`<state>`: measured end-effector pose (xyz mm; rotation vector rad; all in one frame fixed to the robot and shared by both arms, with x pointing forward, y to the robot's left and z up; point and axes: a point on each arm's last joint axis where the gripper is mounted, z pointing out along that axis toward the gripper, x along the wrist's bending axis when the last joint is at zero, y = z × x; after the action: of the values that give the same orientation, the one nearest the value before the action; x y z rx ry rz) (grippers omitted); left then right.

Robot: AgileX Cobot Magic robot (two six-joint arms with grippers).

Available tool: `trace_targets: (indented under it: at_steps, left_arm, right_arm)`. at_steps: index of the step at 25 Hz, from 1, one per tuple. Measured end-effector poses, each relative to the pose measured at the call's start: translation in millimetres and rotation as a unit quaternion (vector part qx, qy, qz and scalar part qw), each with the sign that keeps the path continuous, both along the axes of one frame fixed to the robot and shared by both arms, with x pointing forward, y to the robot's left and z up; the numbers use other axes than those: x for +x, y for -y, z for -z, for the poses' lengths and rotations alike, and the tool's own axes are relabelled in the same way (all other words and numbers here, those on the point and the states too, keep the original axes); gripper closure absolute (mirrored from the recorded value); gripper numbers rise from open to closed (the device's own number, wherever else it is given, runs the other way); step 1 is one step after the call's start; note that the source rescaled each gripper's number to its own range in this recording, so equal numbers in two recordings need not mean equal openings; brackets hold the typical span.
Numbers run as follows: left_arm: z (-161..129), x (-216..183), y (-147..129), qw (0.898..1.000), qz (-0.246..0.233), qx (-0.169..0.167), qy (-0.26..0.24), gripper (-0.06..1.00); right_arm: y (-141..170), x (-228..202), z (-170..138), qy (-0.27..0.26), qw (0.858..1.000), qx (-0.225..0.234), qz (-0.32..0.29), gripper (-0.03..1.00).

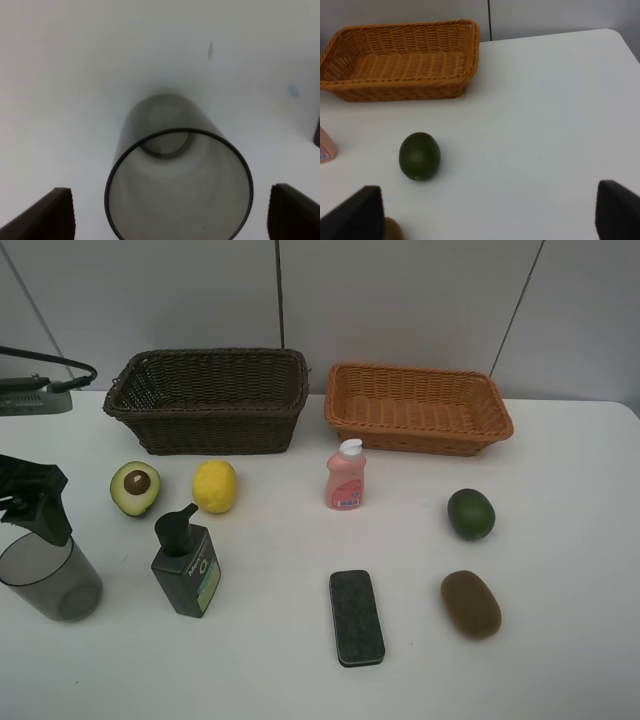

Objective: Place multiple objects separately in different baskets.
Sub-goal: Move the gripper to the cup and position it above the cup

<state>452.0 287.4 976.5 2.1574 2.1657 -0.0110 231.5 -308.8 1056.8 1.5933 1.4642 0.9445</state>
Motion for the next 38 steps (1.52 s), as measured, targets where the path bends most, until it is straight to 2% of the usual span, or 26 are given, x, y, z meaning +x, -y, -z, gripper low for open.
trace_targets:
  at_steps: [9,16,25,30,32,34,35,38]
  left_arm:
    - [25.9,10.4,3.0,0.999,-0.004,-0.012,-0.046,-0.06]
    - [31.0,12.7,3.0,0.999,-0.004,-0.012,-0.051,-0.06]
    - [66.4,19.8,3.1,0.994,-0.005,-0.008,-0.113,-0.06]
    - [73.1,20.1,3.1,0.992,-0.007,-0.007,-0.127,-0.06]
    - [73.0,19.7,3.1,0.991,-0.01,-0.007,-0.13,-0.02]
    - [72.9,18.9,3.1,0.991,-0.014,-0.007,-0.134,0.15]
    - [72.4,18.9,2.9,0.991,-0.013,-0.006,-0.137,0.19]
    - [71.4,18.9,3.0,0.99,-0.018,-0.005,-0.137,0.2]
  right_arm:
    - [0.0,0.0,0.0,0.0,1.0,0.0,0.0,-0.03]
    - [0.1,0.0,0.0,0.0,1.0,0.0,0.0,-0.03]
    - [0.1,0.0,0.0,0.0,1.0,0.0,0.0,-0.03]
    - [0.1,0.0,0.0,0.0,1.0,0.0,0.0,-0.03]
    - [0.1,0.0,0.0,0.0,1.0,0.0,0.0,-0.03]
    - [0.1,0.0,0.0,0.0,1.0,0.0,0.0,-0.03]
    - [0.1,0.0,0.0,0.0,1.0,0.0,0.0,-0.03]
    - [0.1,0.0,0.0,0.0,1.0,0.0,0.0,-0.03]
